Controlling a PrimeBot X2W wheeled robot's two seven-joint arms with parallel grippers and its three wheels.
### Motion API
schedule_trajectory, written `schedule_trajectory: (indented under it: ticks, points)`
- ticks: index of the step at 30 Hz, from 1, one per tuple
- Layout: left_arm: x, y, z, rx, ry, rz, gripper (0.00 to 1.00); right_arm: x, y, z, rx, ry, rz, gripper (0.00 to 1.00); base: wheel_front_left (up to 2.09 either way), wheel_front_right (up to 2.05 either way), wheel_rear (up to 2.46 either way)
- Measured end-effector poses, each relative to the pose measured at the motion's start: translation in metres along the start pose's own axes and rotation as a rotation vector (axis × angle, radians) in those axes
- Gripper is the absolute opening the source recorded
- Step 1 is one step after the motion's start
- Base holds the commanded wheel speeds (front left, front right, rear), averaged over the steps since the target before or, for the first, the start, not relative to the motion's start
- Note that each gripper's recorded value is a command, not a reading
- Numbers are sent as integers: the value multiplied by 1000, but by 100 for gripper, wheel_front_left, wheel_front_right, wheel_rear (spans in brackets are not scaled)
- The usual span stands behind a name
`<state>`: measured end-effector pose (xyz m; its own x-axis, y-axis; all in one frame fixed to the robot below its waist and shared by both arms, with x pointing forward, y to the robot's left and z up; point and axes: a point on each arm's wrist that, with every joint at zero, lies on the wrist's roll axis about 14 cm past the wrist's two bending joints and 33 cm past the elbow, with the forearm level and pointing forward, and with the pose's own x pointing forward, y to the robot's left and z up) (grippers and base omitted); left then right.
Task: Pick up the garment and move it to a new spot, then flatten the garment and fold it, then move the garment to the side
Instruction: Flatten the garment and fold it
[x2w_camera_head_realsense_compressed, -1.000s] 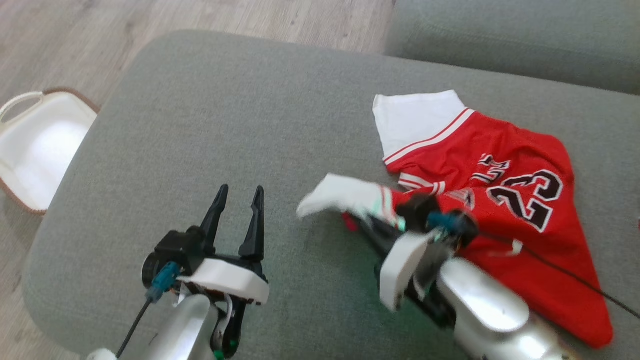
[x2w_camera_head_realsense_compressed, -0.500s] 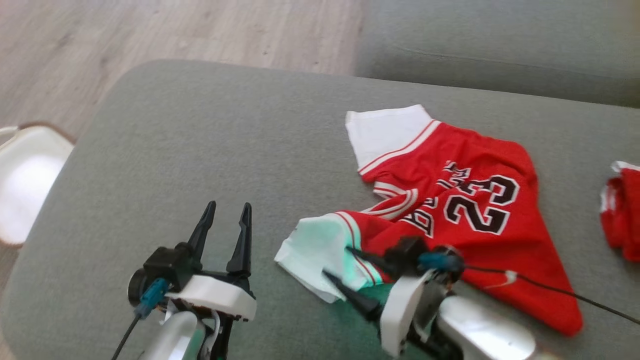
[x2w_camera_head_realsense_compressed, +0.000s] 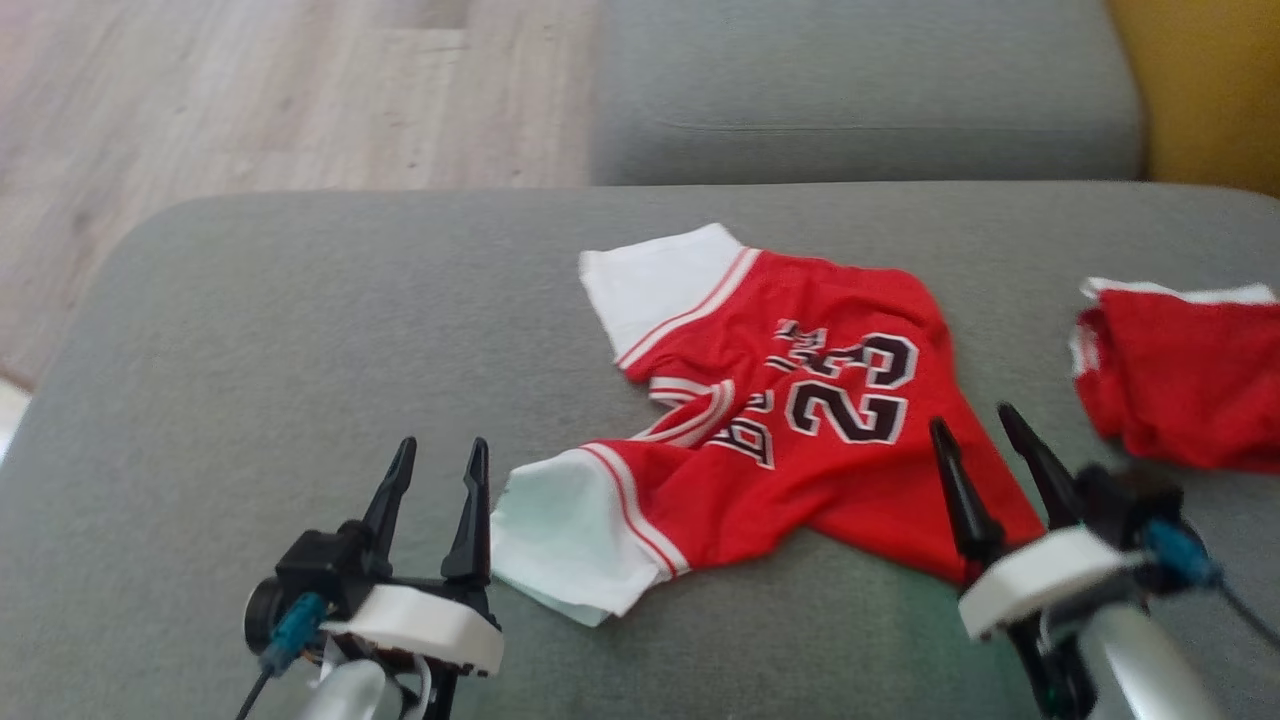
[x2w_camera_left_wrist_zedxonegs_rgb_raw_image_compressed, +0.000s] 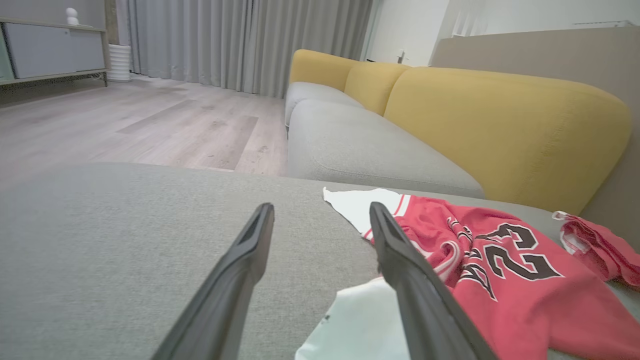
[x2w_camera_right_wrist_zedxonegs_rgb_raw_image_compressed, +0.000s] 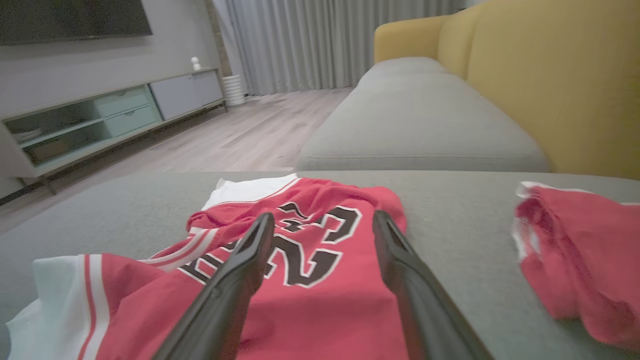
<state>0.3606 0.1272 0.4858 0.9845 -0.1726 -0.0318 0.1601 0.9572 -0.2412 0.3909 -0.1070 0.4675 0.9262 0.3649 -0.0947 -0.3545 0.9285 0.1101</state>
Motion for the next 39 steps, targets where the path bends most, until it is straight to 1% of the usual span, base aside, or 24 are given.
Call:
schedule_trajectory:
  ticks: [4, 7, 9, 11, 18, 21, 24, 26, 32, 36, 39]
  points:
    - [5, -8, -4, -12, 11, -20, 100, -24, -16, -6, 29, -27, -119, 100, 0, 0, 0]
    - [6, -12, -7, -15, 15, -28, 100, -38, -20, -15, 38, -17, -168, 100, 0, 0, 0]
    - [6, -14, -10, -19, 25, -31, 100, -46, -22, -23, 67, -4, -200, 100, 0, 0, 0]
    - [6, -14, -13, -20, 32, -32, 100, -50, -25, -24, 80, -8, -220, 100, 0, 0, 0]
    - [4, -11, -24, -10, 75, -33, 100, -42, -28, -6, 70, -62, -220, 100, 0, 0, 0]
    - [0, -7, -41, 3, 154, -16, 100, -40, -28, -1, 71, -71, -220, 100, 0, 0, 0]
    - [-9, 1, -67, 61, 287, -10, 100, -39, -29, -1, 81, -75, -222, 100, 0, 0, 0]
    - [-14, 5, -80, 68, 354, 2, 100, -39, -30, -2, 92, -73, -225, 100, 0, 0, 0]
    - [-18, 14, -98, 86, 445, 36, 100, -38, -28, -8, 104, -56, -223, 100, 0, 0, 0]
    - [-18, 26, -108, 124, 500, 73, 100, -38, -31, -11, 107, -48, -231, 100, 0, 0, 0]
    - [-13, 27, -112, 144, 523, 69, 100, -36, -35, -10, 115, -53, -241, 100, 0, 0, 0]
